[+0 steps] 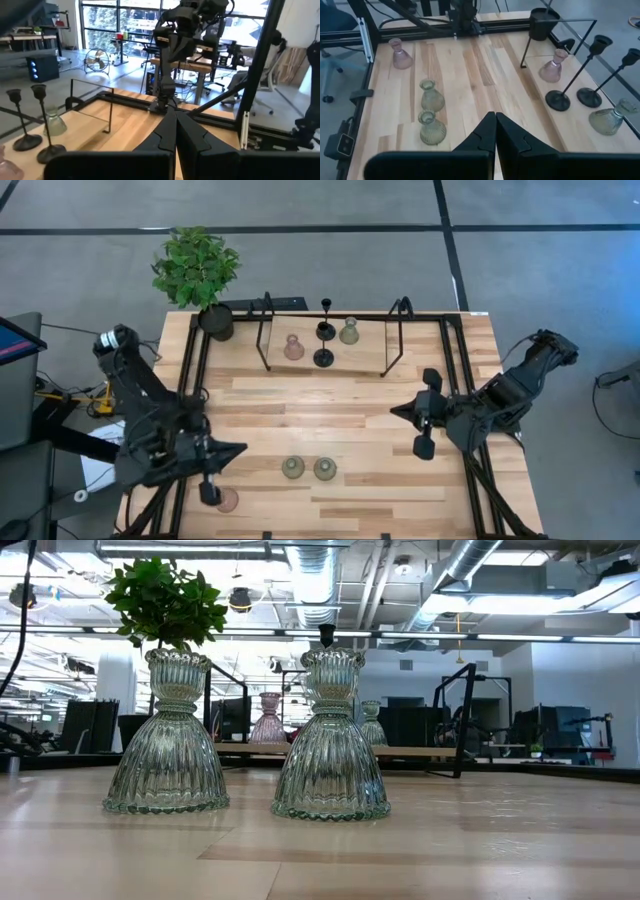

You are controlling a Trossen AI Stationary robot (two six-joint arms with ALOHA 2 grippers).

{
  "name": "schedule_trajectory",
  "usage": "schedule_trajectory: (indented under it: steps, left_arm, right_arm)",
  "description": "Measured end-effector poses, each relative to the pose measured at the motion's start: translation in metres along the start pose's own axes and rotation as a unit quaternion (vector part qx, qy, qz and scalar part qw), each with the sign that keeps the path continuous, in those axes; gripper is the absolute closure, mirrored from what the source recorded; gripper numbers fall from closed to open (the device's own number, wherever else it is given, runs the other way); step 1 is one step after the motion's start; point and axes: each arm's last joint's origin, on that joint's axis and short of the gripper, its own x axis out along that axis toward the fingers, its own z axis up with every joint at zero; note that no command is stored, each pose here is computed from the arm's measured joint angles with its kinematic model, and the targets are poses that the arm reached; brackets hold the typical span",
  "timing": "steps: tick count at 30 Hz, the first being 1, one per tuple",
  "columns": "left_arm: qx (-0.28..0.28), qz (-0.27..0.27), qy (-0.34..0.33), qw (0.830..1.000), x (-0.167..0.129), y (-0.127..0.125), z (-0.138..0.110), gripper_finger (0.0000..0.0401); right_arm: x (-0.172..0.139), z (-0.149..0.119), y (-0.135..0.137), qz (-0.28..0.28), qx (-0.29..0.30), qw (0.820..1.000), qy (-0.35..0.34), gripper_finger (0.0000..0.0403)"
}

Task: Pick & Place candle stick holders
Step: Put the pink candle holder on the shelf aligned with the pink candle holder

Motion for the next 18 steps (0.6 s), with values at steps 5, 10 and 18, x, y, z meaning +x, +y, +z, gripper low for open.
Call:
schedule_trajectory:
  steps: [5,10,18]
  left_arm:
    - [-0.013,0.007,0.016,1.000,-0.029,-0.016,0.017,0.0399]
    - [-0.035,-0.039,0.030,0.998,-0.050,-0.027,0.024,0.0399]
    - [-0.073,-0.066,0.041,0.994,-0.064,-0.028,0.016,0.0400]
  right_arm:
    - [0.002,0.001,-0.002,-0.013,0.007,1.000,-0.006,0.0403]
    - [0.004,0.004,-0.006,-0.044,0.051,0.997,-0.026,0.0403]
    - [0.023,0.001,0.006,-0.080,0.089,0.992,-0.025,0.0403]
